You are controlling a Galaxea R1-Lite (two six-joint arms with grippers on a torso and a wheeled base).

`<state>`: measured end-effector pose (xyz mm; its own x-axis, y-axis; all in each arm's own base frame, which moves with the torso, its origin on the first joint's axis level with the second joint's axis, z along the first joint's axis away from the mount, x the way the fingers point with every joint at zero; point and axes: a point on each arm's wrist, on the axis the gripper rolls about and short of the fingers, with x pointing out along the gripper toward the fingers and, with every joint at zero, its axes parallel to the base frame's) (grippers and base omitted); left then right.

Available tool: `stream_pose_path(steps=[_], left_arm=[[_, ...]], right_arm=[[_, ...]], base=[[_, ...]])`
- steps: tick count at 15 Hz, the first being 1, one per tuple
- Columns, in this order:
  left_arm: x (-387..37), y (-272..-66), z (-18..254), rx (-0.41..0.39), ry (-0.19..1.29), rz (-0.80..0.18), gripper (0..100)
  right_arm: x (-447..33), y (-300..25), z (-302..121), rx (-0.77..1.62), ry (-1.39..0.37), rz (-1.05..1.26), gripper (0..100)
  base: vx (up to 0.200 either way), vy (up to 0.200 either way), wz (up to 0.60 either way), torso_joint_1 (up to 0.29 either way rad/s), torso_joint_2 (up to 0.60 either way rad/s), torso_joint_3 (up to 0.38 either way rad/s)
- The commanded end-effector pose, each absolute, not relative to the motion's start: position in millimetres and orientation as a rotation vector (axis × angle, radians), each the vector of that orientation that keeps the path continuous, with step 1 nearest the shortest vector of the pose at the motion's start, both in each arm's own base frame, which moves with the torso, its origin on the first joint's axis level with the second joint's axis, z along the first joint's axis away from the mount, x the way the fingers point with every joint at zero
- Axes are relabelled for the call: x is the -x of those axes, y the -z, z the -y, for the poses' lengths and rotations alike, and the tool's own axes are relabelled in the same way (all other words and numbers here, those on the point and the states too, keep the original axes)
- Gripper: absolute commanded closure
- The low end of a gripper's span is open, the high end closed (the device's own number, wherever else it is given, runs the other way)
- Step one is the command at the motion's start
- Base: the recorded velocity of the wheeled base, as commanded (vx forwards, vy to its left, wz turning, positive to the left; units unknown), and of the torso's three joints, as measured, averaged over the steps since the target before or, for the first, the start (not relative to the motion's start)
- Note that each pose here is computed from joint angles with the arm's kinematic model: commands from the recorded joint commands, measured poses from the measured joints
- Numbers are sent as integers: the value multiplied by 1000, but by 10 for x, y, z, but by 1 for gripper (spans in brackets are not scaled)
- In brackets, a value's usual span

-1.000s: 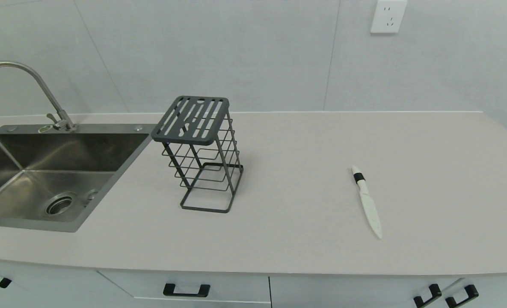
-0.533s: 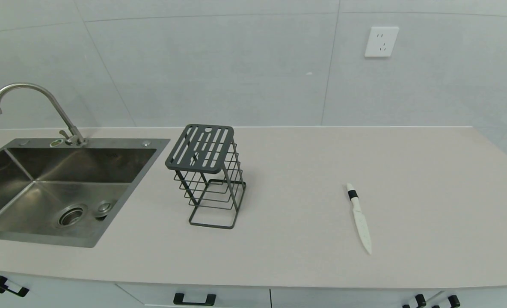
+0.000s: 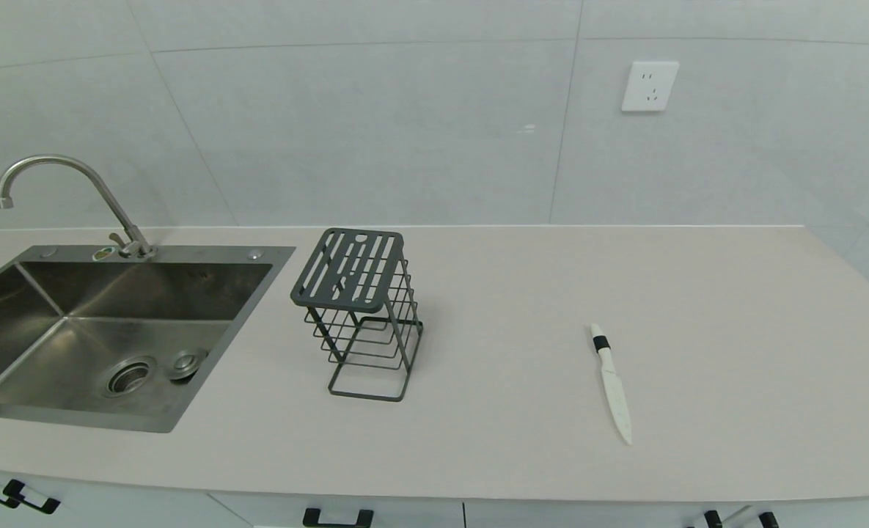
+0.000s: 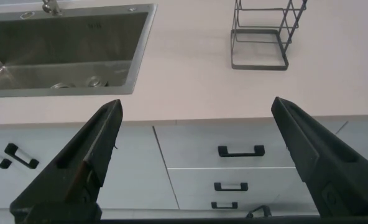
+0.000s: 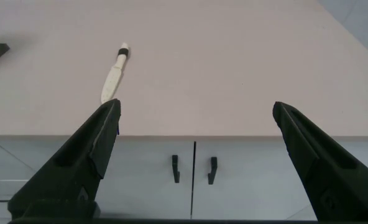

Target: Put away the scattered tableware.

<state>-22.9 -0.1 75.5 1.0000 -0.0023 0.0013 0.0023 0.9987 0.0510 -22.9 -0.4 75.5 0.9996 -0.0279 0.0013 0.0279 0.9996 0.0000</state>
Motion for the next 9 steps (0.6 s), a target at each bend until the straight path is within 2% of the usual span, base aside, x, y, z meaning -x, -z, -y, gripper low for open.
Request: stream_pose_path(steps=[1, 4, 9], left_arm=[[228, -755, 1, -52, 3, 0, 0], [228, -755, 1, -51, 2, 0, 0], [228, -755, 1, -41, 3, 0, 0]], right_arm=[[228, -755, 4, 0, 28, 0, 0], [228, -755, 4, 0, 28, 0, 0], [228, -755, 4, 0, 28, 0, 0]], base=[[0, 0, 0, 0, 0, 0], [0, 0, 0, 65, -3, 76], [0, 0, 0, 269, -19, 235]])
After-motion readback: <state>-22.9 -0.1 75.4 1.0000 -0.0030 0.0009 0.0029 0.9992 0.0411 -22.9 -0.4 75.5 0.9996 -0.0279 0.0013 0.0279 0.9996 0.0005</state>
